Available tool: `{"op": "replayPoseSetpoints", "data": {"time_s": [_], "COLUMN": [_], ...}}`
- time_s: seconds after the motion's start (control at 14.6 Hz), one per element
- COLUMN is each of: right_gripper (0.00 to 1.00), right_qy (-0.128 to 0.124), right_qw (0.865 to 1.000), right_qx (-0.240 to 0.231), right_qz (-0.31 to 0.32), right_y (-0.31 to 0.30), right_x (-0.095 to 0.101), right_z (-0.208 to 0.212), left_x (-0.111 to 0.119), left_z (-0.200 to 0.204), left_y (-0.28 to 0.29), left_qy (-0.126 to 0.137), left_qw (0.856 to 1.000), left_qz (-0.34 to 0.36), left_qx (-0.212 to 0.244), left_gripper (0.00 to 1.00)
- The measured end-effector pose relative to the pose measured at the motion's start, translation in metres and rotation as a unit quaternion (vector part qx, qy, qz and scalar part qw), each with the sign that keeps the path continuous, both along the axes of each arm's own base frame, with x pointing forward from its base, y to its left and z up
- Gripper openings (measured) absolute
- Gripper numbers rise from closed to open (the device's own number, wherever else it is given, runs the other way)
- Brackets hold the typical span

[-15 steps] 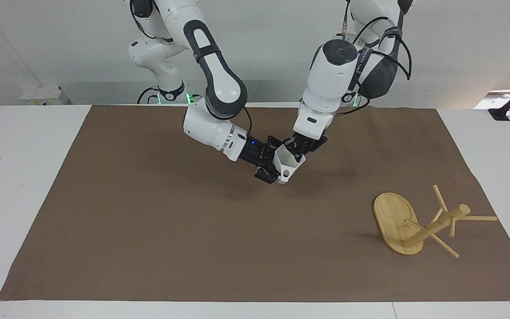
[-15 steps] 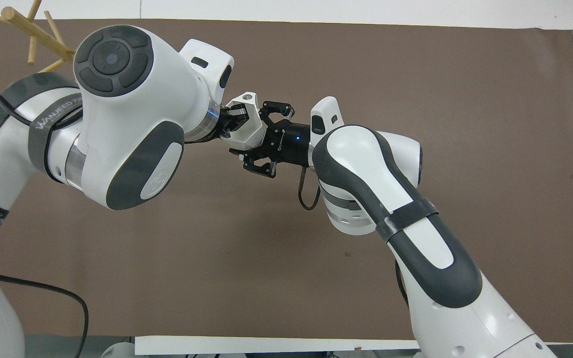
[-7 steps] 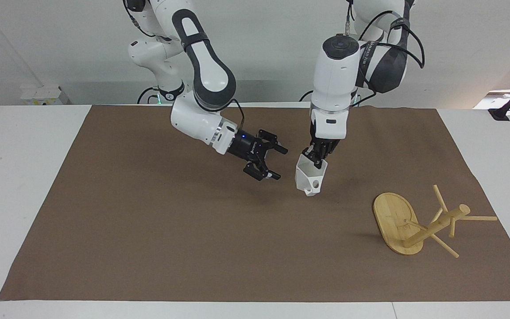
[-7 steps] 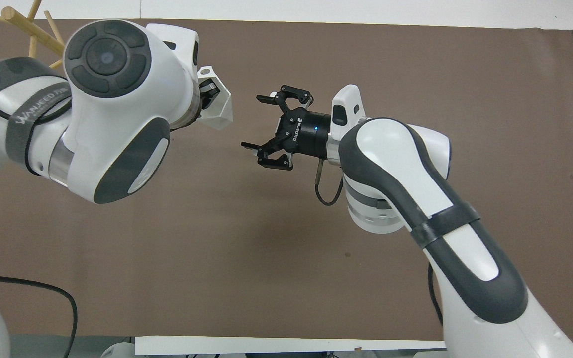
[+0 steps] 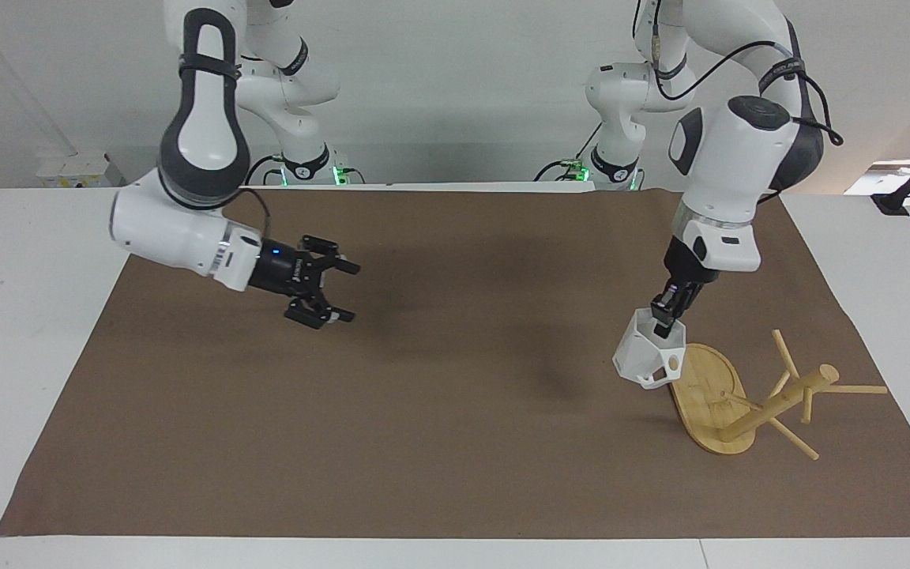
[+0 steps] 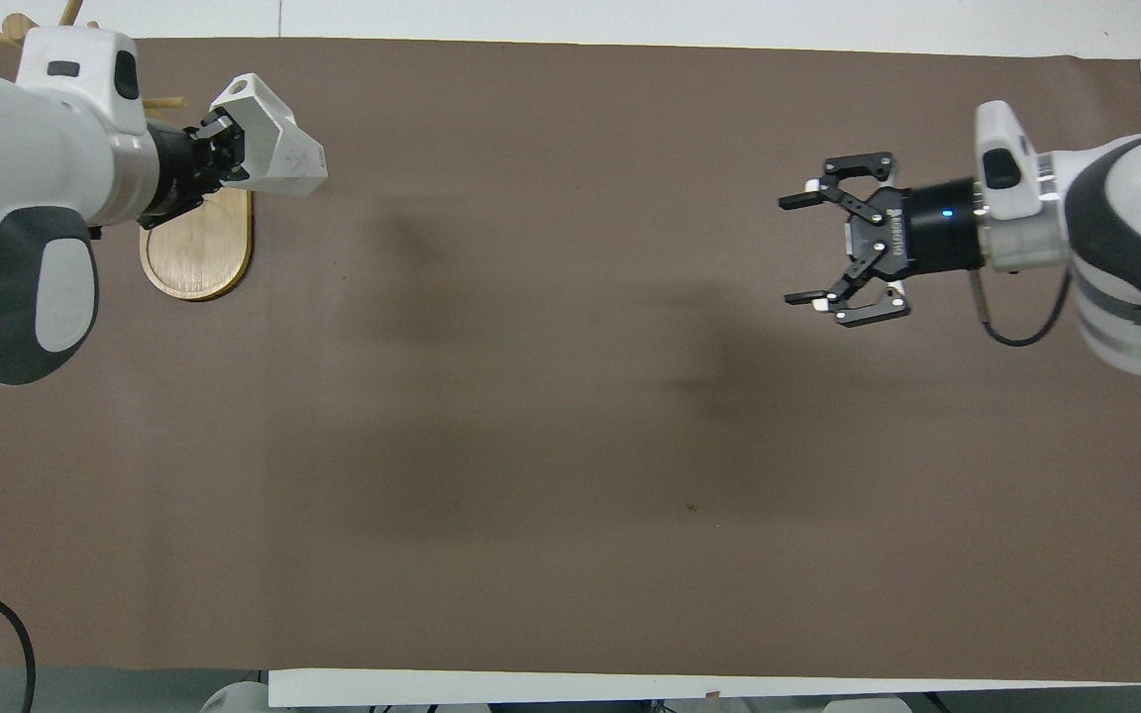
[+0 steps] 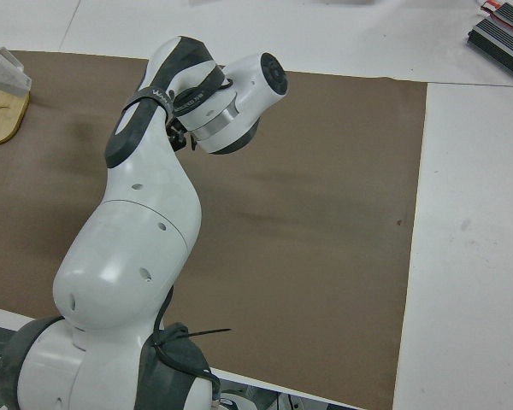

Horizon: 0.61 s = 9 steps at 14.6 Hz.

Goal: Hang cup on rack
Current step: 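Carry the mug to the rack with the left gripper while the right gripper retracts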

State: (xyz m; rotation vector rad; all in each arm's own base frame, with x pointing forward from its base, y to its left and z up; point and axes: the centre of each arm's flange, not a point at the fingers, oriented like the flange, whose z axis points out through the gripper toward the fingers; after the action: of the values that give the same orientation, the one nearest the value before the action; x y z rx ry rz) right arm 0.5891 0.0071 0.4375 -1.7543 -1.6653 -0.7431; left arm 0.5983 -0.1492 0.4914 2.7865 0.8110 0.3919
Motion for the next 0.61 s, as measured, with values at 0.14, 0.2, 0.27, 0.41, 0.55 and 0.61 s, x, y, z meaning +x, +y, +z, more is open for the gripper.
{"op": "replayPoseSetpoints", "data": {"time_s": [0.14, 0.2, 0.27, 0.41, 0.55, 0.61], "right_gripper": [1.00, 1.00, 1.00, 1.00, 1.00, 1.00], "right_qy": [0.030, 0.051, 0.068, 0.090, 0.126, 0.149], "right_qw": [0.997, 0.992, 0.986, 0.973, 0.954, 0.940], "right_qx": [-0.069, -0.098, -0.128, -0.177, -0.222, -0.246], "right_qz": [-0.032, -0.055, -0.078, -0.119, -0.160, -0.185], "right_y": [-0.045, -0.061, -0.075, -0.088, -0.088, -0.088], "right_x": [-0.007, -0.012, -0.019, -0.034, -0.056, -0.069], "right_z": [0.018, 0.028, 0.040, 0.072, 0.111, 0.131], "left_x": [0.002, 0.003, 0.004, 0.009, 0.017, 0.021], "left_z": [-0.008, -0.011, -0.015, -0.025, -0.034, -0.039], "left_y": [0.011, 0.011, 0.011, 0.015, 0.027, 0.035], "left_qy": [0.001, 0.000, 0.001, 0.000, -0.008, -0.013], "left_qw": [1.000, 1.000, 1.000, 1.000, 1.000, 1.000], "left_qz": [-0.007, -0.009, -0.009, -0.011, -0.008, -0.006], "left_qx": [0.002, 0.002, 0.002, 0.002, 0.003, 0.003], "left_gripper": [0.04, 0.04, 0.04, 0.04, 0.04, 0.04]}}
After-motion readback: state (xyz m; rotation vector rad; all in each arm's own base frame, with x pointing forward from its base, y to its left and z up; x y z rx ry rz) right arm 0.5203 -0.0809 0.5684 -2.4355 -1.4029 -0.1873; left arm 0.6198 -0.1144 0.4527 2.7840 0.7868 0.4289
